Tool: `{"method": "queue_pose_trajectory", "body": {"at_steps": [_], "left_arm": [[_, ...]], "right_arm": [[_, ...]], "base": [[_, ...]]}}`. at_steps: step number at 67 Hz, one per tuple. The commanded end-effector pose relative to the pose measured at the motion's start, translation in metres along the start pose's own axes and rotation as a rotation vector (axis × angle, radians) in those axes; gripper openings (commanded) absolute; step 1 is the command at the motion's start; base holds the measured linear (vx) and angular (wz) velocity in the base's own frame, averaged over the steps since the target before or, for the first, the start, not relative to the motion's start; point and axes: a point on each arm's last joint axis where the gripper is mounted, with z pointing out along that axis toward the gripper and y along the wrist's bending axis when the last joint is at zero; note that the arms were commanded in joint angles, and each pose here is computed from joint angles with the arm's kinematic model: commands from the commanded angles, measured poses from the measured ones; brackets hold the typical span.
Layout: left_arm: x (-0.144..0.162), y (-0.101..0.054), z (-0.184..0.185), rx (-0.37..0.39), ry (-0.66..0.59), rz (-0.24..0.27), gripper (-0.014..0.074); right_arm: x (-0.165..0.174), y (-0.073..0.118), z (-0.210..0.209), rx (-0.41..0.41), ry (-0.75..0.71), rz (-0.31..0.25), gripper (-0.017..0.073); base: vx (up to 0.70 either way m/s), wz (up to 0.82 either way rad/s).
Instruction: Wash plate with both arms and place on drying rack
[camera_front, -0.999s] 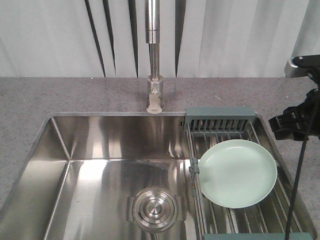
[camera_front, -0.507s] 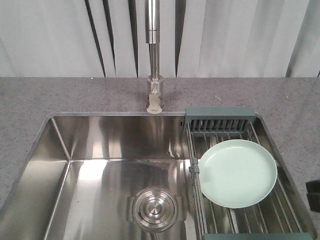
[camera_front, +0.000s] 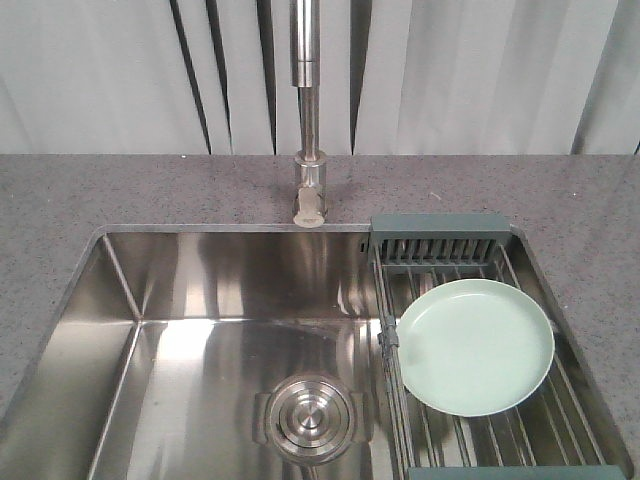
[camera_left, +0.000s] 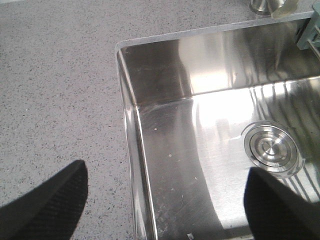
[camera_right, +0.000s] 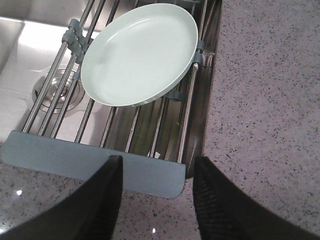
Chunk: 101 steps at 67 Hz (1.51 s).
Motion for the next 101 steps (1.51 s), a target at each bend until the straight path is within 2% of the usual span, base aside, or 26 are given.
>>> {"method": "queue_pose_trajectory", "body": {"at_steps": [1, 92, 101], "left_arm": [[-0.0111, 0.0002, -0.005, -0.001, -0.078, -0.013, 0.0585], [-0.0111, 0.0002, -0.005, -0.001, -0.078, -0.013, 0.0585], [-0.0139, 0.0003, -0.0053, -0.002, -0.109, -0.013, 0.0585]], "right_arm": [[-0.007, 0.0001, -0.0091, 0.013, -0.094, -0.006, 0.0321], [-0.0052, 0.0008, -0.0133, 0.016, -0.12, -0.009, 0.0321], [-0.0052, 0.0008, -0.0133, 0.016, -0.12, -0.009, 0.0321]], "base": [[0.0, 0.0], [0.0, 0.0], [0.0, 0.0]]}}
